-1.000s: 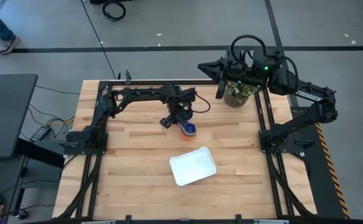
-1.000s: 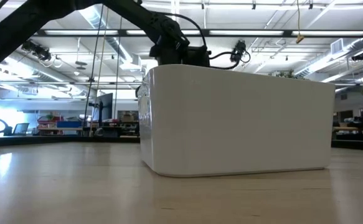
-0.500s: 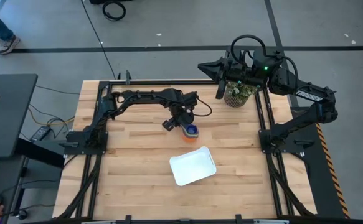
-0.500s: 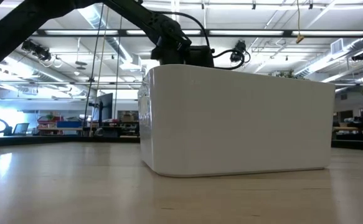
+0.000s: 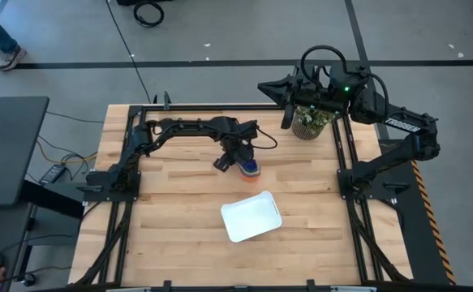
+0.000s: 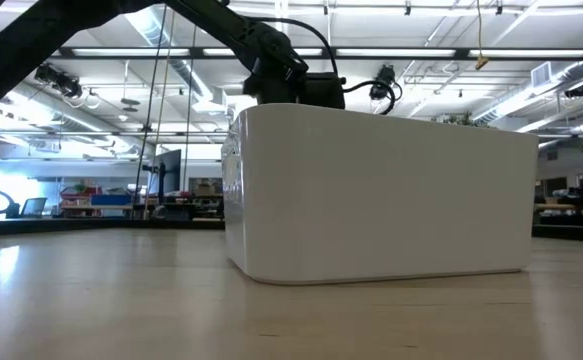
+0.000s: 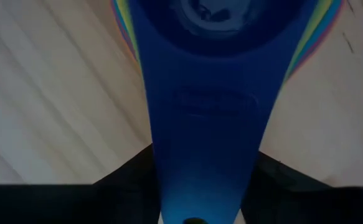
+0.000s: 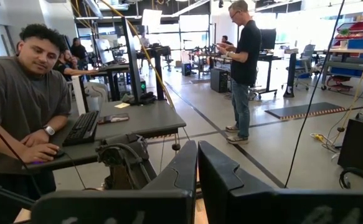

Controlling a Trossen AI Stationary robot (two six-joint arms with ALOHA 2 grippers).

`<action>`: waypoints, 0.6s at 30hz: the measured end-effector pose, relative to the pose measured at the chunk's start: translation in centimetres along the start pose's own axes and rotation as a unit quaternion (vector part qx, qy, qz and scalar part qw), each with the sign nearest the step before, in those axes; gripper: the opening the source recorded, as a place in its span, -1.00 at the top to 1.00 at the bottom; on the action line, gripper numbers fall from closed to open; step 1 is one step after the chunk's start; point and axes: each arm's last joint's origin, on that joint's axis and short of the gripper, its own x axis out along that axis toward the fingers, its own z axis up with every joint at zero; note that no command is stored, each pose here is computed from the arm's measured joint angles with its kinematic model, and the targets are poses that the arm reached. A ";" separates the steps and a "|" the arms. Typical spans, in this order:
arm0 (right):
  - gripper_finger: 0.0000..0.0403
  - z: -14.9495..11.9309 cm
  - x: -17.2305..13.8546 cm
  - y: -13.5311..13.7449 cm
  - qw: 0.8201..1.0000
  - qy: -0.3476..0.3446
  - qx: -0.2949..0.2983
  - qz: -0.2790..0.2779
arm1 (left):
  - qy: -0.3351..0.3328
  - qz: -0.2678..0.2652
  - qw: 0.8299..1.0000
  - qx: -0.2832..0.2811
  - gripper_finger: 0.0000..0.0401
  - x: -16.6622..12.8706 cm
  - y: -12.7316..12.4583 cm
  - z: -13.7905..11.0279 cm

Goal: Nest measuring cups in basket
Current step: Put the nested measuring cups into the white bin

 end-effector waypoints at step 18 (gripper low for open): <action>0.89 0.0 0.0 0.0 1.000 0.000 0.000 0.000 | -0.009 0.011 1.000 0.004 0.22 0.0 0.0 0.4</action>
